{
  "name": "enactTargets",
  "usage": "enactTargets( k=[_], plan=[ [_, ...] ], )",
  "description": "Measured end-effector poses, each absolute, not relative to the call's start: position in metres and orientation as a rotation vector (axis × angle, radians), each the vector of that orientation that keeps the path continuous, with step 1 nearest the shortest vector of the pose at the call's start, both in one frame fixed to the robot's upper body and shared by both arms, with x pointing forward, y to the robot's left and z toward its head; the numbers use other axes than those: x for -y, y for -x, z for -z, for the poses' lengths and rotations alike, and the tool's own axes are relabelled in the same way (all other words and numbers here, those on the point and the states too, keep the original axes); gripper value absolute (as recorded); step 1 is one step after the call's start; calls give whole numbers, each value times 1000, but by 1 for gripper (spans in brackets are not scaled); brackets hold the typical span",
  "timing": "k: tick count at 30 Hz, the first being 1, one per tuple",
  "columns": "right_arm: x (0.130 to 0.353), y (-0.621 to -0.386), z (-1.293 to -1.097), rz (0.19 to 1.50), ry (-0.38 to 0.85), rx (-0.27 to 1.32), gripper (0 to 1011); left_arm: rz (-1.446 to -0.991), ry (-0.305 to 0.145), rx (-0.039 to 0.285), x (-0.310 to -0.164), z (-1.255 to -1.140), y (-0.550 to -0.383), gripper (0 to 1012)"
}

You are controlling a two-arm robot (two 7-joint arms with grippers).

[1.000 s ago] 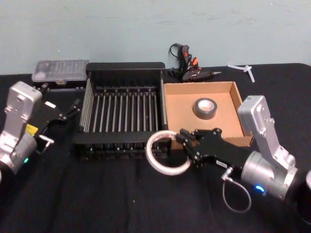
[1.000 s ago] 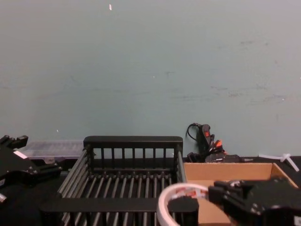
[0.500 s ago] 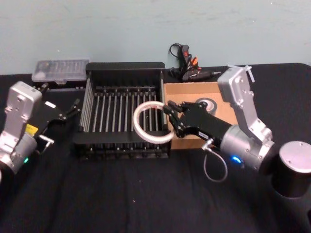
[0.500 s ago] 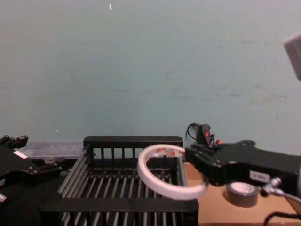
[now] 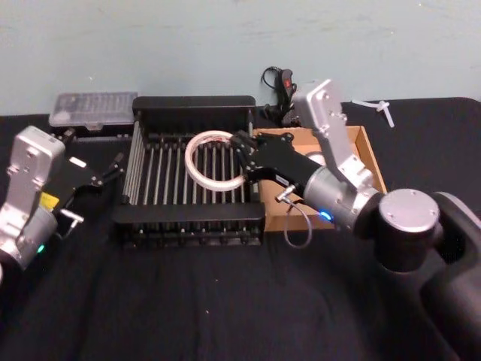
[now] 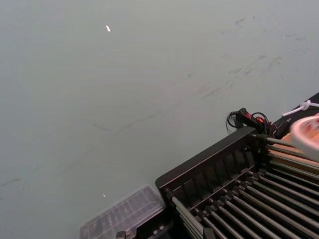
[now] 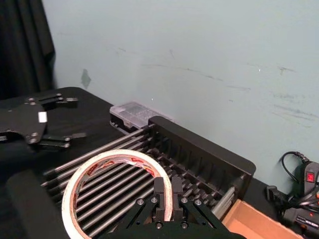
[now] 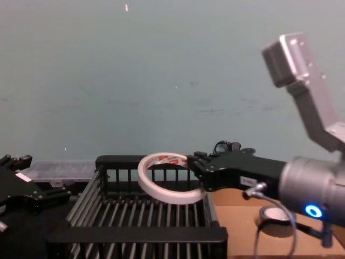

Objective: Pick up the white tape and place it into the black box , Pick up the silver tape and place it into the brown box.

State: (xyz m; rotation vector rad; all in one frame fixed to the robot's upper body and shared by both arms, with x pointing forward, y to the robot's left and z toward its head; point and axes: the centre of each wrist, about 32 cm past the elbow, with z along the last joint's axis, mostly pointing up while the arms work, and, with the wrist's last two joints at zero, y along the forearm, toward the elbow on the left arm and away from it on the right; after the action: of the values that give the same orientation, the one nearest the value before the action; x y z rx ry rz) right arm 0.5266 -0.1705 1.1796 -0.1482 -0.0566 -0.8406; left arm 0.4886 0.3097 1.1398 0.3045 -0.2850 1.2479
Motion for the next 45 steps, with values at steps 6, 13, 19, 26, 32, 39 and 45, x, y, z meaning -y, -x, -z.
enactTargets(
  k=[6, 13, 19, 26, 32, 39, 45],
  plan=[
    [156, -545, -1172, 870, 167, 44, 94, -1248, -304, 285, -310, -1140, -489, 1001],
    [142, -561, -1160, 903, 196, 12, 94, -1248, -305, 285, -310, -1140, -489, 1001],
    [138, -565, -1156, 914, 208, 3, 94, -1248, -304, 285, -310, -1140, -489, 1001],
    [135, -566, -1155, 924, 220, 6, 94, -1248, -304, 285, -310, -1140, -489, 1001],
    [135, -566, -1155, 923, 220, 6, 94, -1248, -304, 285, -310, -1140, -489, 1001],
    [136, -566, -1155, 922, 219, 6, 176, -1248, -304, 285, -310, -1140, -489, 1001],
    [136, -566, -1155, 921, 218, 5, 361, -1248, -304, 285, -310, -1140, -489, 1002]
  ],
)
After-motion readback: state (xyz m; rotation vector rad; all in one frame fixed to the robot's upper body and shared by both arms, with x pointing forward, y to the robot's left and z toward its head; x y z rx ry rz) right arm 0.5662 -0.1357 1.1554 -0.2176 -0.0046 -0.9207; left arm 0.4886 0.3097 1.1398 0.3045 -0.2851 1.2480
